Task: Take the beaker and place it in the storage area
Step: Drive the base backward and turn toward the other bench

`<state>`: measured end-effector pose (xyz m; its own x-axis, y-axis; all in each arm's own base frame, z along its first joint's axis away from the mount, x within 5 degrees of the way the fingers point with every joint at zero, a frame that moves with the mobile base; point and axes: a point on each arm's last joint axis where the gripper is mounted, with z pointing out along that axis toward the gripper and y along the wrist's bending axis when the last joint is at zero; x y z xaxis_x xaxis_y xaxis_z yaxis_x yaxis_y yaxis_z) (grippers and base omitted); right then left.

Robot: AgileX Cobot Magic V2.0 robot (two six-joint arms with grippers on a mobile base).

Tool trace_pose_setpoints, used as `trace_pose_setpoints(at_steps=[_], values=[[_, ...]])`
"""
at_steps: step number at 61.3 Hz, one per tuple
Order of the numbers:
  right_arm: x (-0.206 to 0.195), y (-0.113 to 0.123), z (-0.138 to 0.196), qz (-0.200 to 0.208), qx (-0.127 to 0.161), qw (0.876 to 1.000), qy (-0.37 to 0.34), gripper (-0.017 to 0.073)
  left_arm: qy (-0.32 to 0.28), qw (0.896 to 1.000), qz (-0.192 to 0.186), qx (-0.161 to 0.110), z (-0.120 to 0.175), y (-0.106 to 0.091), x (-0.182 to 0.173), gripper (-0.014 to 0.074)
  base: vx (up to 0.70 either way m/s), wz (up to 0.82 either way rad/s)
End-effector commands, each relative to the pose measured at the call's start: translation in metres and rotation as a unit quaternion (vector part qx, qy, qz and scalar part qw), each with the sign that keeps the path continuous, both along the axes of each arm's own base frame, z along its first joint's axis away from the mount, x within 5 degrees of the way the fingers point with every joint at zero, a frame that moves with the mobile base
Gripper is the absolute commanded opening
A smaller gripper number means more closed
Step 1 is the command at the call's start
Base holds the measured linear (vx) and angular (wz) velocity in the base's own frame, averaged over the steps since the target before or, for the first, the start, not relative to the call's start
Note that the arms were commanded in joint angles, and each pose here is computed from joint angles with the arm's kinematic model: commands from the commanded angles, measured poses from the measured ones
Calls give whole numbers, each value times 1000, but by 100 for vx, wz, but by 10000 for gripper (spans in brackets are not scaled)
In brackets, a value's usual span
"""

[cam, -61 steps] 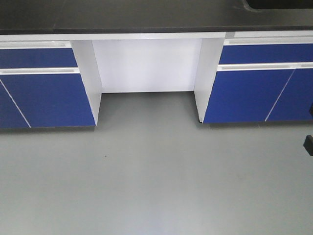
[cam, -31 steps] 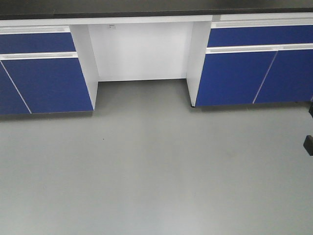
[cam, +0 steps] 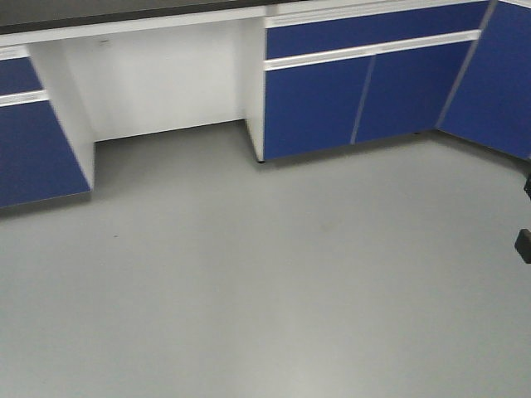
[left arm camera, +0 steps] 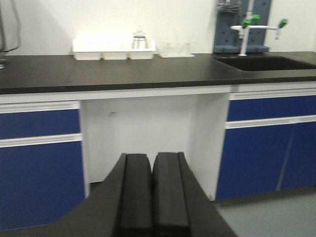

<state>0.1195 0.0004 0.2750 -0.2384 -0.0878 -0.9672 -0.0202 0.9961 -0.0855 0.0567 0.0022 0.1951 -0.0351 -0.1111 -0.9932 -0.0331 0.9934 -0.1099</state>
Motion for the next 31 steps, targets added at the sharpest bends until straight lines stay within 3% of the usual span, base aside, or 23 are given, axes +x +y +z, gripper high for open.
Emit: trace_pose_setpoints(at_steps=[1,31], values=[[3,1,17,5,-1,998,-56,-1,-40,999,-9,-5,1,-2,-1,-8,-9,-49],[3,1,17,5,-1,998,-56,-1,-40,999,-9,-5,1,-2,-1,-8,-7,-66]])
